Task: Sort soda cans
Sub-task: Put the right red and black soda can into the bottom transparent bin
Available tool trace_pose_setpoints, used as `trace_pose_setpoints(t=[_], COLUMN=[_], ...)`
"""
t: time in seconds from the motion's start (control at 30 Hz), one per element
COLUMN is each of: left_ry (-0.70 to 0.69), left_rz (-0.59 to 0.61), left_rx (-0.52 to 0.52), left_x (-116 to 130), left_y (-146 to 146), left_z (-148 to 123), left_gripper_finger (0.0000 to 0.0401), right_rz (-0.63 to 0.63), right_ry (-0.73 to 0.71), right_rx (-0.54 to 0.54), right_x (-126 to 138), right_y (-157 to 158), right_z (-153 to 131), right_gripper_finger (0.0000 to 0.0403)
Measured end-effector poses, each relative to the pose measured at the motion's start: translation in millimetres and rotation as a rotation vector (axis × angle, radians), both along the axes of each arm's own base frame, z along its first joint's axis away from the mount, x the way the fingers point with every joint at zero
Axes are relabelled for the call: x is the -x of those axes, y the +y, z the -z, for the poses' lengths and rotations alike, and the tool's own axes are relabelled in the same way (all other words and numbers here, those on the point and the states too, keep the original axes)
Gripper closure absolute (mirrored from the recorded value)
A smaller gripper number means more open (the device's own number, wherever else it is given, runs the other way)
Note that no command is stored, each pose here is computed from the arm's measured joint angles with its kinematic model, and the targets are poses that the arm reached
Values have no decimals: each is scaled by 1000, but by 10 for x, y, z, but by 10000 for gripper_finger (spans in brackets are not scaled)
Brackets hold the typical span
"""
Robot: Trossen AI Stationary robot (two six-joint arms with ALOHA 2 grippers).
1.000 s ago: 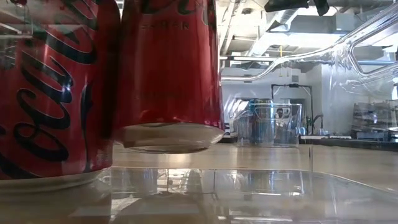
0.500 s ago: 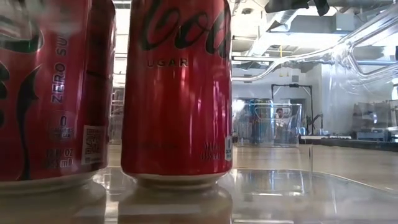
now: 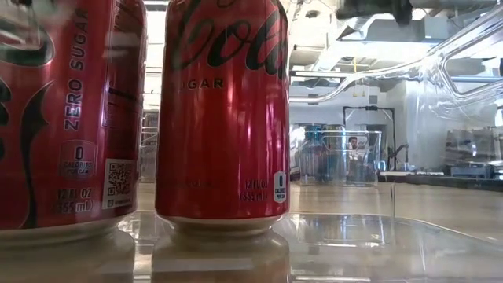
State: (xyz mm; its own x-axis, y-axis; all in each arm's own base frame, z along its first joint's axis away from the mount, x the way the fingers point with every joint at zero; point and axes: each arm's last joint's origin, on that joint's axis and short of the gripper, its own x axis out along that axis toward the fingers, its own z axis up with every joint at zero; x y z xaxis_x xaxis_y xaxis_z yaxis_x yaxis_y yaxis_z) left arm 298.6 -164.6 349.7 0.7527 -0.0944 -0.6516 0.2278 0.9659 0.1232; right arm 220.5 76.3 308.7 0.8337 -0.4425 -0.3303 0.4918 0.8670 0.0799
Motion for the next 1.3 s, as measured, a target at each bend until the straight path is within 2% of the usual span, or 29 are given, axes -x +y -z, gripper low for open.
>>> trace_pose_setpoints(t=[0.07,0.1,0.17,0.23,0.4,0.63,0.77,0.87,1.0,1.17,1.3], left_ry=[-40,-71,-132,-180,-208,-222,-245,-257,-268,-254,-229], left_rz=[-72,-108,-164,-197,-236,-273,-285,-275,-281,-323,-337], left_rx=[-32,-52,-86,-86,-35,-84,-133,-160,-184,-160,-162], left_x=[192,290,489,649,918,1050,1024,995,951,942,962], left_y=[30,35,39,36,26,50,64,79,117,155,170], left_z=[-143,-197,-247,-248,-9,417,526,551,544,562,591], left_gripper_finger=[36,36,36,36,36,36,36,36,36,36,36], right_rz=[-123,-141,-74,32,163,269,255,248,300,342,338], right_ry=[130,184,266,343,502,803,983,1034,1077,1096,1108], right_rx=[-99,-177,-349,-473,-628,-877,-925,-946,-980,-965,-956], right_x=[83,136,275,418,676,891,1019,1112,1226,1342,1371], right_y=[1,-15,-80,-140,-136,128,297,392,500,658,799], right_z=[21,-5,-104,-208,-376,-303,-268,-266,-263,-229,-182], right_gripper_finger=[371,371,371,371,371,371,371,371,361,314,246])
